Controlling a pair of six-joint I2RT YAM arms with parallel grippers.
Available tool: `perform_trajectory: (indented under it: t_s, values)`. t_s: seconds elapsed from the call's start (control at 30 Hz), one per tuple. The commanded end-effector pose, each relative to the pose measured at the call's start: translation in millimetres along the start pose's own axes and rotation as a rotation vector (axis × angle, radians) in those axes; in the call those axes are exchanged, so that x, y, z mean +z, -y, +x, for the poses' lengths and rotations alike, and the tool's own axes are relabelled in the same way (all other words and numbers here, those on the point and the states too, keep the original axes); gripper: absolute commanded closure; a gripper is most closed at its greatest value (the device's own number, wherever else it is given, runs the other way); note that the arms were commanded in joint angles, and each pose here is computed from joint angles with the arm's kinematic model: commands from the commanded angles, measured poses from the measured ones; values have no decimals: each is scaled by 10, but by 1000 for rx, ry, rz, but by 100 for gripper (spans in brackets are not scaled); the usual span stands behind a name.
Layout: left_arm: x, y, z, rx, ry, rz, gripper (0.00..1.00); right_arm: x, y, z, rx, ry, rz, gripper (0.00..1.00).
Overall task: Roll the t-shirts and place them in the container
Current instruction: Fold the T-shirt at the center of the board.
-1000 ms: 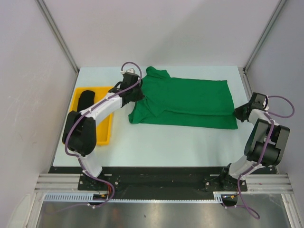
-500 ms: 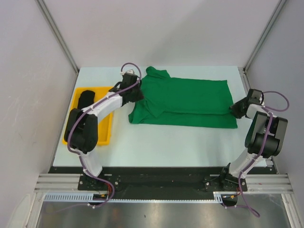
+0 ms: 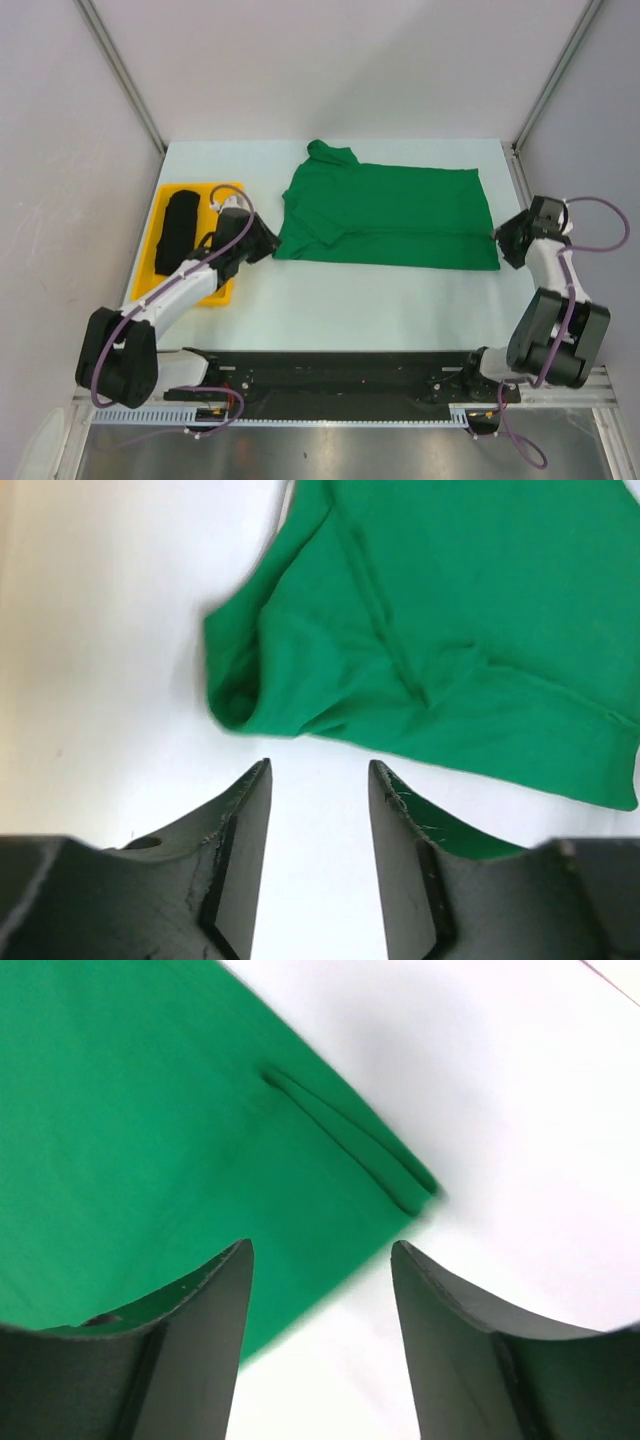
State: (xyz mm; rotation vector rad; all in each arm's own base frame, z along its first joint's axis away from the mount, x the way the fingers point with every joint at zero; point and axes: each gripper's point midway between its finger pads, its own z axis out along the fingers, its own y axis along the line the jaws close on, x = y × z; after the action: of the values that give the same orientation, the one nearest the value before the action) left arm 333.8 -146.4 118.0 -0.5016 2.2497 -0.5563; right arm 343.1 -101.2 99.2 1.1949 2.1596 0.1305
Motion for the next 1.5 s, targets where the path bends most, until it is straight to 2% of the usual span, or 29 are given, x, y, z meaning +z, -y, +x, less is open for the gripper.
perform_trajectory:
  t_s: [0.0, 0.13, 0.2, 0.33, 0.5, 0.73, 1.1, 1.27, 1.47]
  values:
    - [42, 0, 188, -151, -5, 70, 54, -160, 478, 307, 7, -35, 98, 41]
    - [114, -13, 238, -185, 6, 96, 54, -138, 545, 470, 49, -67, 73, 47]
    - [168, -59, 266, -188, 3, 78, 52, -103, 538, 481, 64, -57, 61, 49]
    - [254, -84, 280, -178, 1, 68, 44, -71, 382, 398, 98, -20, -12, 47]
    - [359, -210, 315, -164, -8, -1, 44, -2, 316, 339, 111, 11, -19, 47]
    - [410, -290, 294, -131, 1, -46, 43, 177, 413, 418, 115, -23, 22, 47]
    - [639, -336, 183, -71, 15, -114, 46, 339, 465, 398, 107, -14, 43, 54]
    - [730, -352, 95, -29, 23, -156, 54, 432, 497, 435, 101, -28, 53, 62]
    - [777, -376, 63, 13, 21, -180, 82, 482, 524, 414, 93, -19, 59, 76]
